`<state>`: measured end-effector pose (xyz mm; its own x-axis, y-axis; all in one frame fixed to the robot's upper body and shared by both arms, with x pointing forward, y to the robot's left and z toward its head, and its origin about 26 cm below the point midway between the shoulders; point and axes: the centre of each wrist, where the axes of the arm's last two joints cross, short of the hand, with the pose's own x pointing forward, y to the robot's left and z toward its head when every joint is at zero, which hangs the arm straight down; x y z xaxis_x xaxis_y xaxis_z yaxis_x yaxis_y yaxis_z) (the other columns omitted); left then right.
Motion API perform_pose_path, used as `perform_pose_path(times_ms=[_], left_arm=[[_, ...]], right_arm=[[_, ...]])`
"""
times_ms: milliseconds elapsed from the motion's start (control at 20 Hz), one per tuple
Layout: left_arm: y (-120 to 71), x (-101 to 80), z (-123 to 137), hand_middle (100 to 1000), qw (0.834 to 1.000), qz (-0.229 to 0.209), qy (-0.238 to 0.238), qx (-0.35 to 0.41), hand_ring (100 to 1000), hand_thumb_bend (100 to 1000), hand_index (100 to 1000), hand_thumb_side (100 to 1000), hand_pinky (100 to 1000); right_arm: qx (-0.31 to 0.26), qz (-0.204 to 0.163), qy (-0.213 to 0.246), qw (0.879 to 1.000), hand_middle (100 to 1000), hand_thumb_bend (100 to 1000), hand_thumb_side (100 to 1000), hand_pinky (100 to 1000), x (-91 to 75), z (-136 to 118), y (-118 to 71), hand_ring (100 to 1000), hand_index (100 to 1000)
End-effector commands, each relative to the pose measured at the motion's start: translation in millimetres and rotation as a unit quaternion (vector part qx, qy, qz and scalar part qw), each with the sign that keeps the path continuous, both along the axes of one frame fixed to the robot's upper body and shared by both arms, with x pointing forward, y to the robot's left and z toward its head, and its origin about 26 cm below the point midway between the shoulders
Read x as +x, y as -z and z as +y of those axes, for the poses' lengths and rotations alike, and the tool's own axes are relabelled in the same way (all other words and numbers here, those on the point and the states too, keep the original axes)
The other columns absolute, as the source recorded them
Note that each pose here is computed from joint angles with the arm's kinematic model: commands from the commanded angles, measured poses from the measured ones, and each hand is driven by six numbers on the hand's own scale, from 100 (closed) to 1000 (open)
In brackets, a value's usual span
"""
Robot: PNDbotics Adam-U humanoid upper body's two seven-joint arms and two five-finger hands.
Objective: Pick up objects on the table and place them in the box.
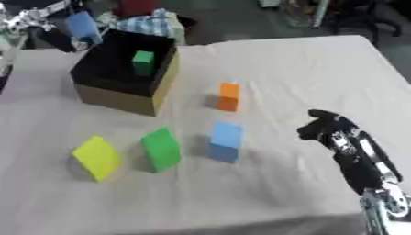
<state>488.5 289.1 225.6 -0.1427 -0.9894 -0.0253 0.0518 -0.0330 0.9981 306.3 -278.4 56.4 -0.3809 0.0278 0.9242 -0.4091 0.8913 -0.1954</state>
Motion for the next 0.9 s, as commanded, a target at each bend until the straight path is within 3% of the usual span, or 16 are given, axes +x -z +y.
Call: perform_pose_path(times_ms=[50,150,250,350,550,650,750,900], left_arm=[[2.7,10.6,-5.0,582,0.999,-0.029,-0.039,0.009,574,164,774,106,722],[12.3,14.8,-8.4,599,0.997,-0.045,-0.066,0.018,590,174,789,107,728],[20.3,17.0,-8.7,680,0.994,-0.061,-0.091,0.025,647,241,848,136,757],[24.5,17.7,-6.5,759,0.99,-0.082,-0.113,0.033,682,308,907,322,778],[22.0,15.4,1.8,874,0.979,-0.141,-0.142,0.038,762,569,967,704,834],[18.8,13.6,6.4,897,0.974,-0.165,-0.15,0.033,769,633,980,780,846],[12.1,10.6,11.8,892,0.97,-0.191,-0.151,0.021,762,645,977,775,844],[-7.0,1.1,21.3,773,0.961,-0.238,-0.137,-0.011,687,530,926,604,799]], right_arm=[[-0.004,-0.013,-0.008,1.0,580,100,723,731,3.0,1.5,-7.5,711,814],[-0.004,-0.013,-0.011,1.0,580,100,723,731,3.3,2.8,-7.8,711,814],[-0.004,-0.013,-0.012,1.0,580,100,724,731,3.3,3.3,-7.9,711,814],[-0.003,-0.012,-0.012,1.0,580,100,724,731,3.2,3.2,-7.8,711,814],[-0.003,-0.012,-0.011,1.0,580,100,723,731,3.1,2.9,-7.7,711,814],[-0.003,-0.012,-0.011,1.0,580,100,722,732,3.0,3.0,-7.7,711,814],[-0.003,-0.012,-0.011,1.0,580,100,722,732,2.9,2.6,-7.6,711,813],[-0.003,-0.012,-0.008,1.0,580,100,723,732,2.9,1.8,-7.7,711,813]])
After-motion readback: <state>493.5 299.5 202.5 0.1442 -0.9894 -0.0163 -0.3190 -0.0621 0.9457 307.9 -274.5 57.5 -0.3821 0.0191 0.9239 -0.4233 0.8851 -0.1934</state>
